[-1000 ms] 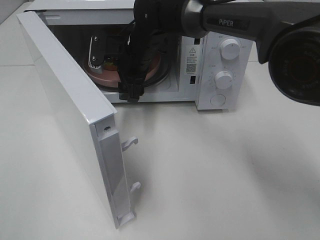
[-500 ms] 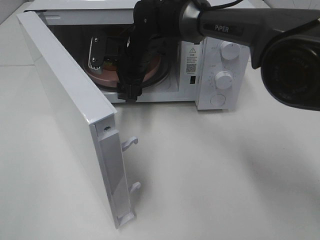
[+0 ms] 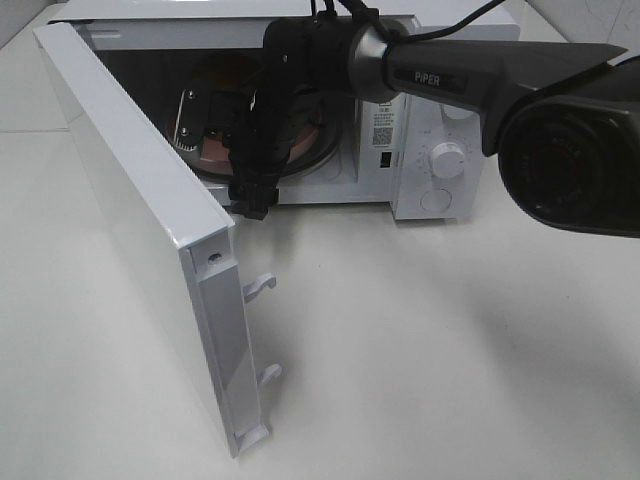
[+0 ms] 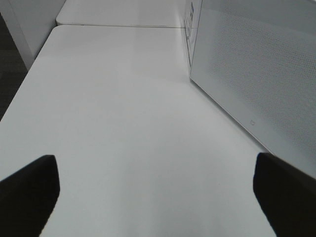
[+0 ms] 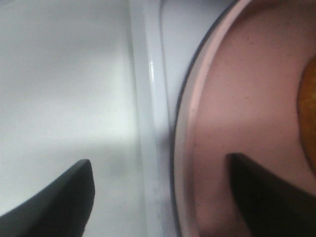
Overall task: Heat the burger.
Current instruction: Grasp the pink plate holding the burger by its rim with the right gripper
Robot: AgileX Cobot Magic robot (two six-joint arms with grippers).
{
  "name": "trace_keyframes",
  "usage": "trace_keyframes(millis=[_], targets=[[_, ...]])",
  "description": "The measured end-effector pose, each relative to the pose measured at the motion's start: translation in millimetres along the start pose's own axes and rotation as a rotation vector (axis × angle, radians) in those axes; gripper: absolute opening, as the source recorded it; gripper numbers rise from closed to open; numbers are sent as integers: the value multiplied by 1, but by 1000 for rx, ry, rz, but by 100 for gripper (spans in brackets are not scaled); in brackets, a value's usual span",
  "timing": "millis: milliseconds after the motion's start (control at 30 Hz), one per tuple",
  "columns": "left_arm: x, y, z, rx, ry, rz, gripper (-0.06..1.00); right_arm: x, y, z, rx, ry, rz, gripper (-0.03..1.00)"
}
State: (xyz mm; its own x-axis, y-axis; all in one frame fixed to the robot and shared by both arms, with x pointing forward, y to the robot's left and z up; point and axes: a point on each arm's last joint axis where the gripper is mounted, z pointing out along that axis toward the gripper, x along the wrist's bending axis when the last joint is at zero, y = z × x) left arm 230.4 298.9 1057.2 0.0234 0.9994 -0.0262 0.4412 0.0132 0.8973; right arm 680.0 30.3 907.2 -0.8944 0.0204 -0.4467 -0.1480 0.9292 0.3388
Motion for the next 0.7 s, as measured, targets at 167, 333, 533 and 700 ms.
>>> trace_keyframes(millis=[167,333,533,700], targets=[[0,0,0,0,0,0,99,0,0,0,0,2,1,76],[0,0,0,0,0,0,99,0,0,0,1,4,0,75],[0,0,0,0,0,0,99,0,0,0,1,4,-2,68],[0,0,0,0,0,0,99,-1,1,-1,-3,-3,-23,46]])
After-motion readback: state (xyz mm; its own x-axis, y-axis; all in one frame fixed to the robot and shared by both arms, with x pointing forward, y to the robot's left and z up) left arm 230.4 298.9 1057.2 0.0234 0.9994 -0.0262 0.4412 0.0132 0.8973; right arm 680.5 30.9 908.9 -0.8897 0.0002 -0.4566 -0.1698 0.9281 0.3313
